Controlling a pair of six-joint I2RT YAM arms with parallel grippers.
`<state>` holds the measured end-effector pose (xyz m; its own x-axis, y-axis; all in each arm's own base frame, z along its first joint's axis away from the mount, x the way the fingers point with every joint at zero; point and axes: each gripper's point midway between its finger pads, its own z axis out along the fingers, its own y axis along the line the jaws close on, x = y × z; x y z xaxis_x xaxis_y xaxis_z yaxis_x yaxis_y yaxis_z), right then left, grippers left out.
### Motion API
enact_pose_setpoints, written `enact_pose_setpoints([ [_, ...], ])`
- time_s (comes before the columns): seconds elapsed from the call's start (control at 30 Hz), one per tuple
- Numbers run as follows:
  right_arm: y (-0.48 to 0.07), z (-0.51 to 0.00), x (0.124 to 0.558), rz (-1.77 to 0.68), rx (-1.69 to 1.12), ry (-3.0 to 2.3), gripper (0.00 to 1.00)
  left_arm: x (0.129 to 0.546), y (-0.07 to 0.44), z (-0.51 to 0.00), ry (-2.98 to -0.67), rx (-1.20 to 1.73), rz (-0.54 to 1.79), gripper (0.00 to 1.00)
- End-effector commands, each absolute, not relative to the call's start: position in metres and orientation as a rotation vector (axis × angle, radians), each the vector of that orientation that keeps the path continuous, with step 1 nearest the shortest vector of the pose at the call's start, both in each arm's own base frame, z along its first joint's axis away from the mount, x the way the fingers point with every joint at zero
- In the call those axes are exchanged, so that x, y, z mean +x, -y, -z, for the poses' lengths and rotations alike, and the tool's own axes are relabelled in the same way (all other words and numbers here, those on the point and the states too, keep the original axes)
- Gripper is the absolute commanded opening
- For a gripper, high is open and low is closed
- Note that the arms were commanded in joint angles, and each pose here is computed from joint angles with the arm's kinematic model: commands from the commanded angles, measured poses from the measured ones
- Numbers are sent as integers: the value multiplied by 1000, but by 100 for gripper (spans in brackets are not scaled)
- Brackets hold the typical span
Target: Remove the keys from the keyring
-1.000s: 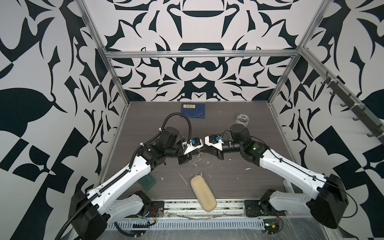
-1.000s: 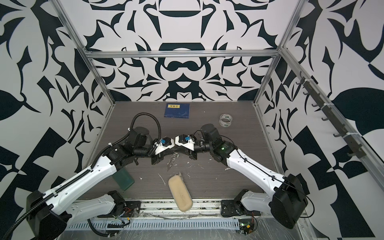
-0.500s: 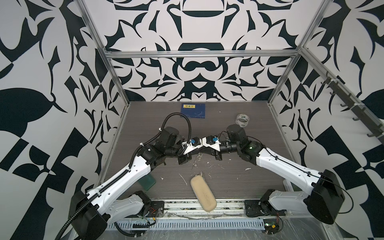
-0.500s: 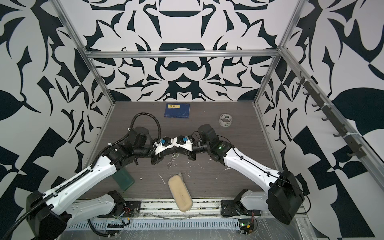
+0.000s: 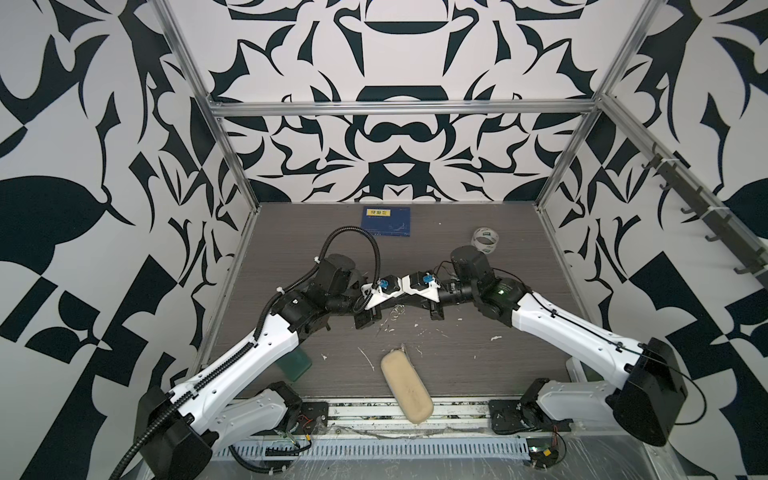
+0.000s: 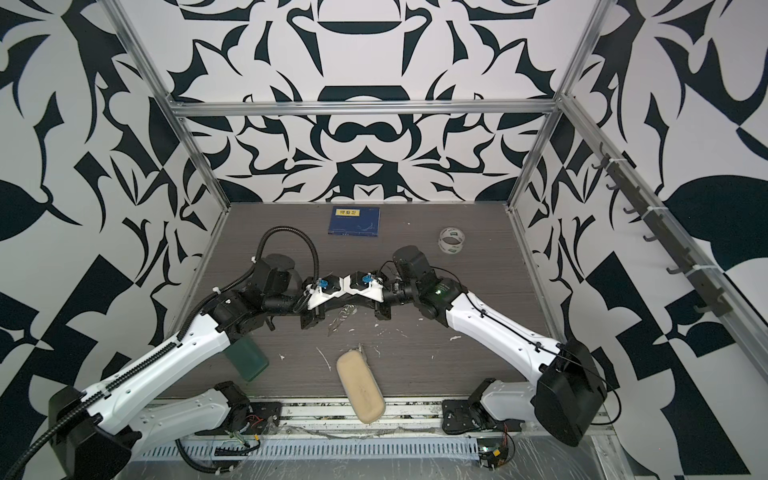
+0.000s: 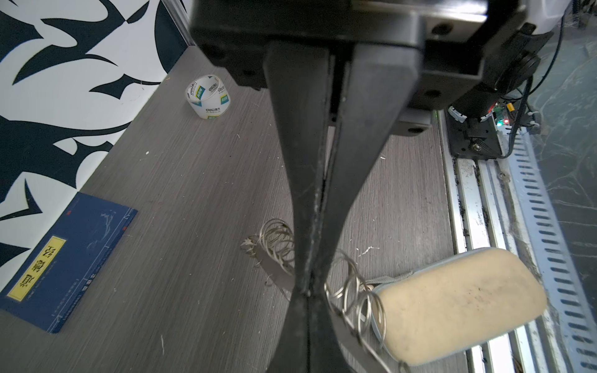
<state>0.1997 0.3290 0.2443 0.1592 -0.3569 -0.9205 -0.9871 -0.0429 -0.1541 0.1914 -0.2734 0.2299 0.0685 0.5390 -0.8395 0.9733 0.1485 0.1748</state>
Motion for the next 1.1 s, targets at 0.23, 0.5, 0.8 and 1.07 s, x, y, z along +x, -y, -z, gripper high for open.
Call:
enact_pose_setpoints([
  [0.23,-325,-283,203,-952,-1383,-1216,0,194,258,-261,-1492,1349,703,28],
  [0.5,-320,-307,205,-1003,-1243,-1106,0,198,248,-270,-1487,1276,762,28],
  [0.8,-320,-313,207,-1028,-1186,-1089,0,204,264,-265,-1481,1293,881,27],
  [1.07,-318,-314,208,-1060,-1128,-1088,0,203,266,-269,-1443,1270,896,29],
])
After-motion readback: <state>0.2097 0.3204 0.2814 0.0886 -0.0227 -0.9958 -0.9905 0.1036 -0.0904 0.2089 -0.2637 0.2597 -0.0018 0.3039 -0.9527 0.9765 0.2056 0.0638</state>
